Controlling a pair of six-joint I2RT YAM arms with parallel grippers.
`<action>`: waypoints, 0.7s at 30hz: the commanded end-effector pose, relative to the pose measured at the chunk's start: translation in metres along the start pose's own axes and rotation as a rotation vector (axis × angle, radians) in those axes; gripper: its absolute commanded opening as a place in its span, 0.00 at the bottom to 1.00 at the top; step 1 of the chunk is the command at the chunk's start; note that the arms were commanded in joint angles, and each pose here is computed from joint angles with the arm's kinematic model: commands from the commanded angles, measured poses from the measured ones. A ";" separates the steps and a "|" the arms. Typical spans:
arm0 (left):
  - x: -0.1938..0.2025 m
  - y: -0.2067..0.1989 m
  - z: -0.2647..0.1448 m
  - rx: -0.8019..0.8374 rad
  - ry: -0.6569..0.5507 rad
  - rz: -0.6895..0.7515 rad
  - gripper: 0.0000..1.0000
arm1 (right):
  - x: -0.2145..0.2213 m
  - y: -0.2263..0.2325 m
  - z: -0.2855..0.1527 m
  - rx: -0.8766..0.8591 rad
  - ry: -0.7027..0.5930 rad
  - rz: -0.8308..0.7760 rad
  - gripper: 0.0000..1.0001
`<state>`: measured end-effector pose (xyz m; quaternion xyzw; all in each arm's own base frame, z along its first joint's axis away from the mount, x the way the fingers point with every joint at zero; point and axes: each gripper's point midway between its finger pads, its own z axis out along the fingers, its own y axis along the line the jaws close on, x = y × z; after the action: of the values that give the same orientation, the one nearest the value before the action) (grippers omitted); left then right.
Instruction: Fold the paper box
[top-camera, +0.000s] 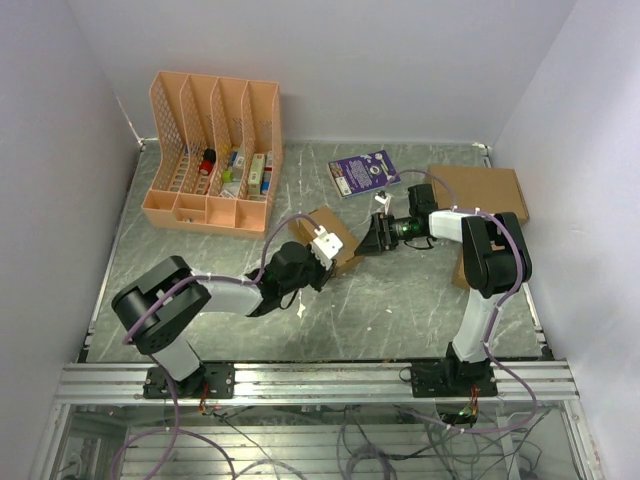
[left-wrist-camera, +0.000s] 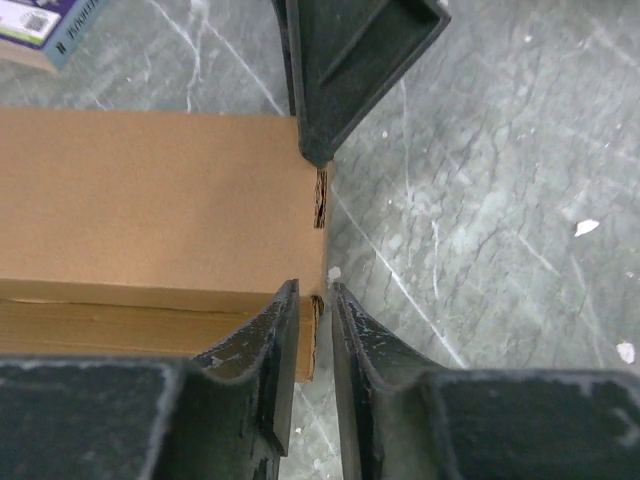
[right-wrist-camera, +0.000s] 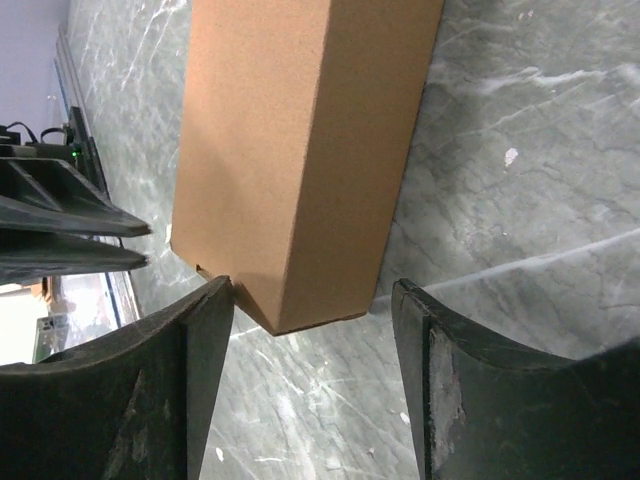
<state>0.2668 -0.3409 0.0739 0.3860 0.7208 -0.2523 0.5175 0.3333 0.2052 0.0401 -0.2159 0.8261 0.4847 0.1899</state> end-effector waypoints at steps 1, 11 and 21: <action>-0.023 -0.004 -0.009 0.016 -0.062 -0.017 0.32 | -0.011 0.001 -0.012 0.000 -0.023 -0.040 0.65; -0.046 0.020 -0.026 -0.083 -0.065 -0.105 0.53 | -0.025 0.013 -0.031 -0.013 -0.054 -0.155 0.66; -0.063 0.104 -0.018 -0.149 0.019 -0.391 0.61 | -0.040 0.032 -0.053 0.011 -0.110 -0.348 0.60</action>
<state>0.3372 -0.2962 0.1495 0.2375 0.7720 -0.2672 0.5256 0.3432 0.1816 0.0890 -0.2893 0.7895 0.4660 0.2753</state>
